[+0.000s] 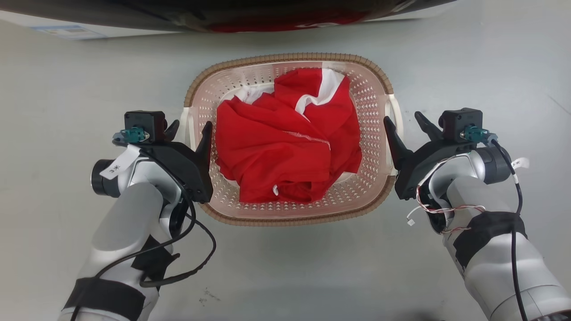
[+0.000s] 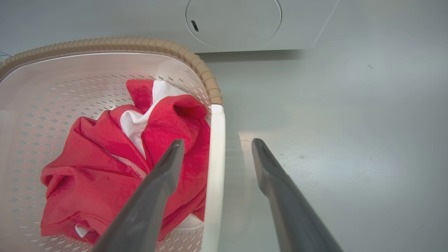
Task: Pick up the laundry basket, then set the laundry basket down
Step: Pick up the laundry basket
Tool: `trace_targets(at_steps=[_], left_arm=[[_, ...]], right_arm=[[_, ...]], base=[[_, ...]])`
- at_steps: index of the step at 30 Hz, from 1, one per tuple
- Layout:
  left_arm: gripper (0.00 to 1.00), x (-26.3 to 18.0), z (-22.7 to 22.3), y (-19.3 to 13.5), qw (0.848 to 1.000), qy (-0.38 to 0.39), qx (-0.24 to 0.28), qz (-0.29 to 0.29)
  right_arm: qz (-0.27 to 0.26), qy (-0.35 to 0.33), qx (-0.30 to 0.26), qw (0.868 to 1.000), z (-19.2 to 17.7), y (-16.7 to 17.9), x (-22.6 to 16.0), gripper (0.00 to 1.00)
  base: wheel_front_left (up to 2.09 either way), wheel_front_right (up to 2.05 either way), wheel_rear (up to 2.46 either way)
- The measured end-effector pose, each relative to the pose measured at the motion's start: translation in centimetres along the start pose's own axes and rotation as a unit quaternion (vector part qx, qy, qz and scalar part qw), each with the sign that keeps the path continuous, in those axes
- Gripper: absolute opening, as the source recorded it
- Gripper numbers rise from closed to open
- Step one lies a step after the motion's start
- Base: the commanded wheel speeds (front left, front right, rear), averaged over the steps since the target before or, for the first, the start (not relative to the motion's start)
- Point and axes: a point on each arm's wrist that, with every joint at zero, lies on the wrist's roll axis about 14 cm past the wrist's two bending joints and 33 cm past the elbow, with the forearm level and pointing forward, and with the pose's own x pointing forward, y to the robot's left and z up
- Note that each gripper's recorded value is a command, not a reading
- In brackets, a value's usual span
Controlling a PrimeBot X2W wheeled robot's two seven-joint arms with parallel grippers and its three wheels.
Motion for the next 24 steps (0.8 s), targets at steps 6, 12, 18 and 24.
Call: trace_targets(at_steps=[6,12,18,24], left_arm=[[1.0,1.0,-0.9,0.2,1.0,0.02,-0.002,-0.001],[1.0,1.9,-3.9,1.2,0.998,0.064,-0.013,0.01],[1.0,2.8,-4.7,1.9,0.997,0.078,-0.015,0.015],[1.0,2.7,-5.8,2.5,0.995,0.093,-0.018,0.025]], right_arm=[[0.002,0.021,0.003,1.0,-1.2,-0.3,0.8,1.0],[0.005,0.038,0.004,0.999,-2.4,-0.6,2.0,1.0],[0.006,0.053,0.009,0.999,-3.6,-0.8,2.9,1.0],[0.012,0.049,0.016,0.999,-3.6,-0.4,3.2,1.0]], base=[[0.0,0.0,0.0],[0.0,0.0,0.0],[0.0,0.0,0.0],[0.0,0.0,0.0]])
